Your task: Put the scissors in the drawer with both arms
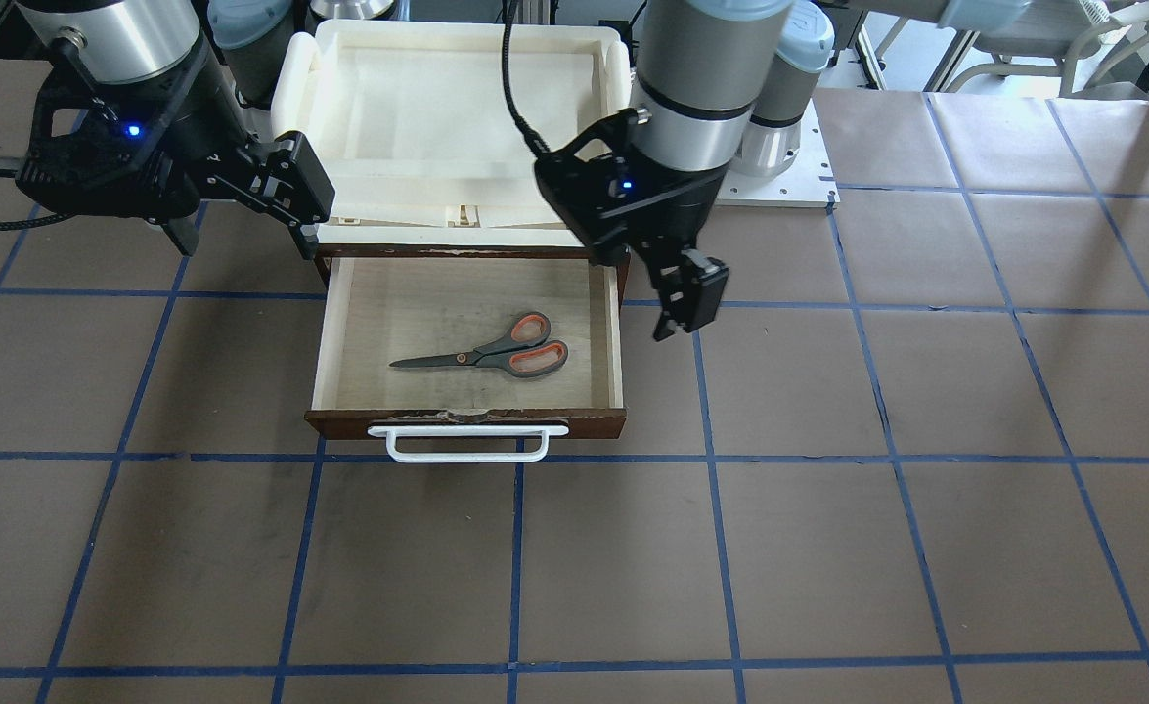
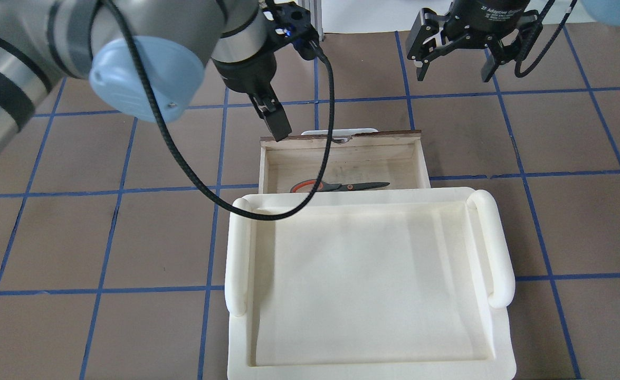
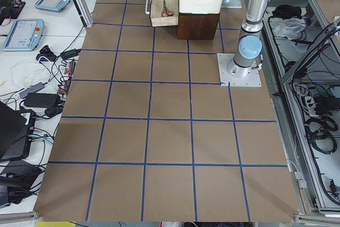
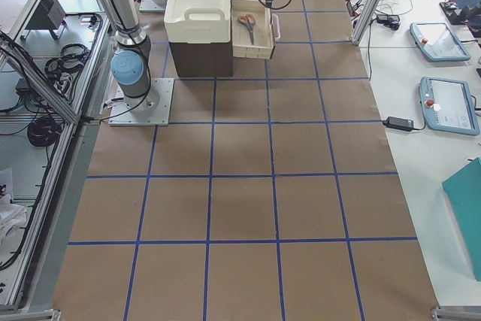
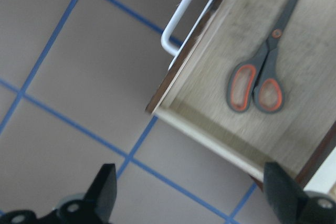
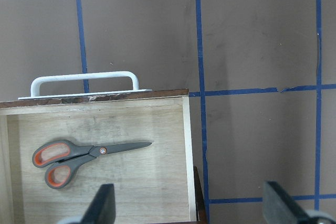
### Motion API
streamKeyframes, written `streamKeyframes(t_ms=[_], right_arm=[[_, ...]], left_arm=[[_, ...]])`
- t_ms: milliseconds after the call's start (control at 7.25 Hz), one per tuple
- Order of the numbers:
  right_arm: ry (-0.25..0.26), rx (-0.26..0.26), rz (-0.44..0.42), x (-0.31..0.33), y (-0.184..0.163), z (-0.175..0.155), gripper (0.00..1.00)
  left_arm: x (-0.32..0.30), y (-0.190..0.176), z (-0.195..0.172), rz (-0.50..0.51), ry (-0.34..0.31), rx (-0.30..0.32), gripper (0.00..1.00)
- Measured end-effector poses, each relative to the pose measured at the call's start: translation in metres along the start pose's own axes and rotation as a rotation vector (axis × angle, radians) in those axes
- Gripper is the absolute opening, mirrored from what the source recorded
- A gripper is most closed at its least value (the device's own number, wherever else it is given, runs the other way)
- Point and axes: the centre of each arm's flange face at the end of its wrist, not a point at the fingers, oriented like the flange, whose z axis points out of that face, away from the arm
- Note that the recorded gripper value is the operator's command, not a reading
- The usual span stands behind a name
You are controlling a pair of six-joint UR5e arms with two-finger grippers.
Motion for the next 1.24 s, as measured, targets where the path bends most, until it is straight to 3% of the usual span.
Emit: streamKeyframes(t_ms=[276, 414, 828, 1241], right_arm=[[0.001, 0.002, -0.001, 0.000, 0.002, 0.000, 1.00], [0.000, 0.008, -0.002, 0.000, 0.002, -0.001, 1.00], [-0.002, 0.032, -0.002, 0.000, 0.000, -0.003, 1.00], [-0.001, 0.037, -0.003, 0.000, 0.000, -0.004, 1.00]], left_arm=[[-0.061, 0.072, -0.026, -0.416, 0.025, -0.049, 1.00], [-0.068, 0.089, -0.038, -0.560, 0.009, -0.048, 1.00], [-0.058, 0.109, -0.065, -0.758, -0.039, -0.026, 1.00], [-0.052, 0.113, -0.062, -0.819, -0.048, -0.027, 1.00]])
